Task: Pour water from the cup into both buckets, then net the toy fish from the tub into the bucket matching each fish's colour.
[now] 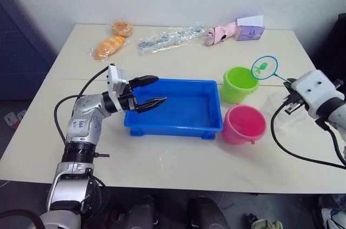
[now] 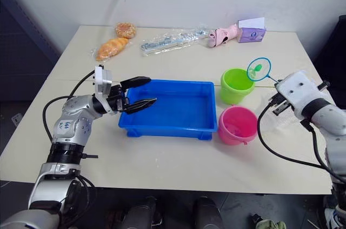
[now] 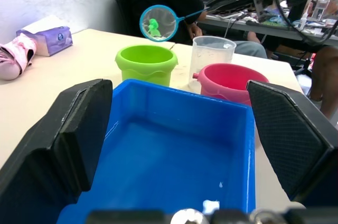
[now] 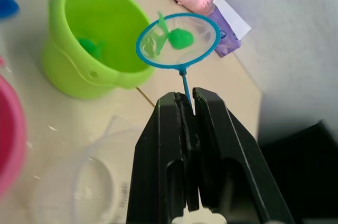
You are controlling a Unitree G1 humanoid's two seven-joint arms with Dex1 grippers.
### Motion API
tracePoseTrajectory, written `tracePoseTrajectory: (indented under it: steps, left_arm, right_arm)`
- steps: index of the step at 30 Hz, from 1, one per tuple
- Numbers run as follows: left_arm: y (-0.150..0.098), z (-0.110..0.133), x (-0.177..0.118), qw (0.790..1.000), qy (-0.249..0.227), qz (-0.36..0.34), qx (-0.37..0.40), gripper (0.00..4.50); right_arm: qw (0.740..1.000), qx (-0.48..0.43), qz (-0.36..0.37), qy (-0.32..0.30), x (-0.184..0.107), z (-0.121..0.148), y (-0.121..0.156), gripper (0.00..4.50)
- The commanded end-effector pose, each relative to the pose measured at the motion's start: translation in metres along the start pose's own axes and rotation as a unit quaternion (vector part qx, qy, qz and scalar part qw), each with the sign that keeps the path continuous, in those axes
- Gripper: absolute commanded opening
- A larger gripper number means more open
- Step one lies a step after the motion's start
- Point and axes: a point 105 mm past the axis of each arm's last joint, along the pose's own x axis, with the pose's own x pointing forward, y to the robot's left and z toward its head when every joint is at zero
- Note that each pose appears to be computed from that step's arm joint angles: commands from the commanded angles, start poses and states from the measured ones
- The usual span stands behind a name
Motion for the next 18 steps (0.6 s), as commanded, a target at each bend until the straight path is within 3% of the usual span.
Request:
tracePoseTrajectory:
  steps: [1, 9, 18]
  left_arm:
    - [-0.004, 0.008, 0.005, 1.000, -0.010, -0.008, 0.017, 4.36]
    - [-0.003, 0.010, 0.009, 0.999, -0.023, 0.000, 0.026, 4.36]
    - [-0.002, 0.011, 0.016, 0.999, -0.029, -0.007, 0.028, 4.36]
  right_arm:
    - [0.989, -0.147, -0.020, -0.021, 0.006, 0.007, -0.011, 0.00]
    - [0.940, -0.337, 0.000, -0.062, 0.005, 0.007, -0.003, 0.00]
    - [0.902, -0.422, 0.024, -0.094, 0.010, 0.011, 0.009, 0.00]
